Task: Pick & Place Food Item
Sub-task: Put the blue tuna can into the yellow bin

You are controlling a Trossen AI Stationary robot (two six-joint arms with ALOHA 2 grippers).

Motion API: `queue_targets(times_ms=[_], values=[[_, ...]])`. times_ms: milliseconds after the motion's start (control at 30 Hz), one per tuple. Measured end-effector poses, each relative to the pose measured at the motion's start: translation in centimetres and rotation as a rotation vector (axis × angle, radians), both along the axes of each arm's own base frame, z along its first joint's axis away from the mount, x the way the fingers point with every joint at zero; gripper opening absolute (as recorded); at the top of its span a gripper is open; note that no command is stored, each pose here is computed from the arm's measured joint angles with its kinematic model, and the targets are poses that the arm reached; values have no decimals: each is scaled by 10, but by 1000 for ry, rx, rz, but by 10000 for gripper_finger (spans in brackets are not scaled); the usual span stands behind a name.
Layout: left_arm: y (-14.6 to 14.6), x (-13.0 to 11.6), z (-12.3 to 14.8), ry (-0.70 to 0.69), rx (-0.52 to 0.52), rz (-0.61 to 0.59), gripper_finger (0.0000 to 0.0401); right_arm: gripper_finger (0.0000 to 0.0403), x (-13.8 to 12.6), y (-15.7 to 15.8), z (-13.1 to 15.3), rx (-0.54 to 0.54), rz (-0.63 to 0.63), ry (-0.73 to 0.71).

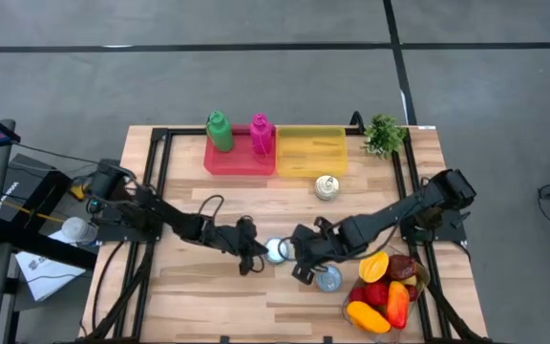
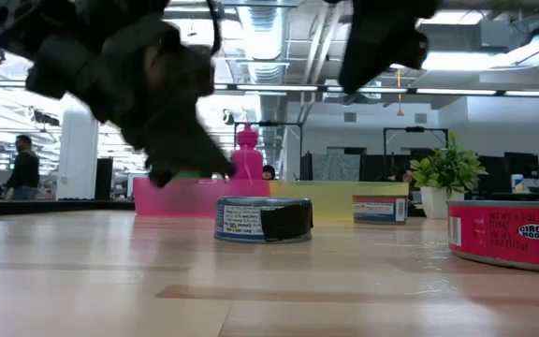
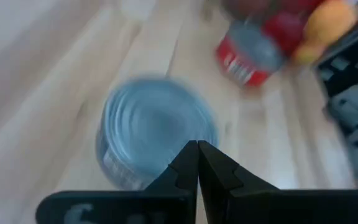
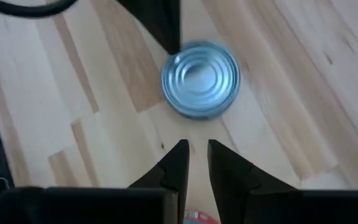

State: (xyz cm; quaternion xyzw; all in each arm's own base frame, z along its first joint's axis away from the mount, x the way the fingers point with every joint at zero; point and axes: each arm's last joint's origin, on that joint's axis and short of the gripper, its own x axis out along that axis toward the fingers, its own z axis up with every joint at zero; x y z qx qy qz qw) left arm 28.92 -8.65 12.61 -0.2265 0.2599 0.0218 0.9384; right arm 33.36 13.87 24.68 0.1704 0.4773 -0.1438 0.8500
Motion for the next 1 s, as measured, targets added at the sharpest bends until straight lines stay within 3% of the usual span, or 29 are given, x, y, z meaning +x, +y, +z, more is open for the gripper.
queue_targets(times_ms=[333,733,867,1000], values=[[0,2,-29,62,-8,45,0,66,-10,14,-8,16,-60,3],[-3,-16,-37,46,-51,103,0,198,-11,13,-10,-39,-96,-28],[-3,-17,-38,51,-43,111,0,216,-11,12,-11,-55,-103,-28],[-2,-19,-39,52,-38,116,0,213,-4,14,-38,-118,-106,51]])
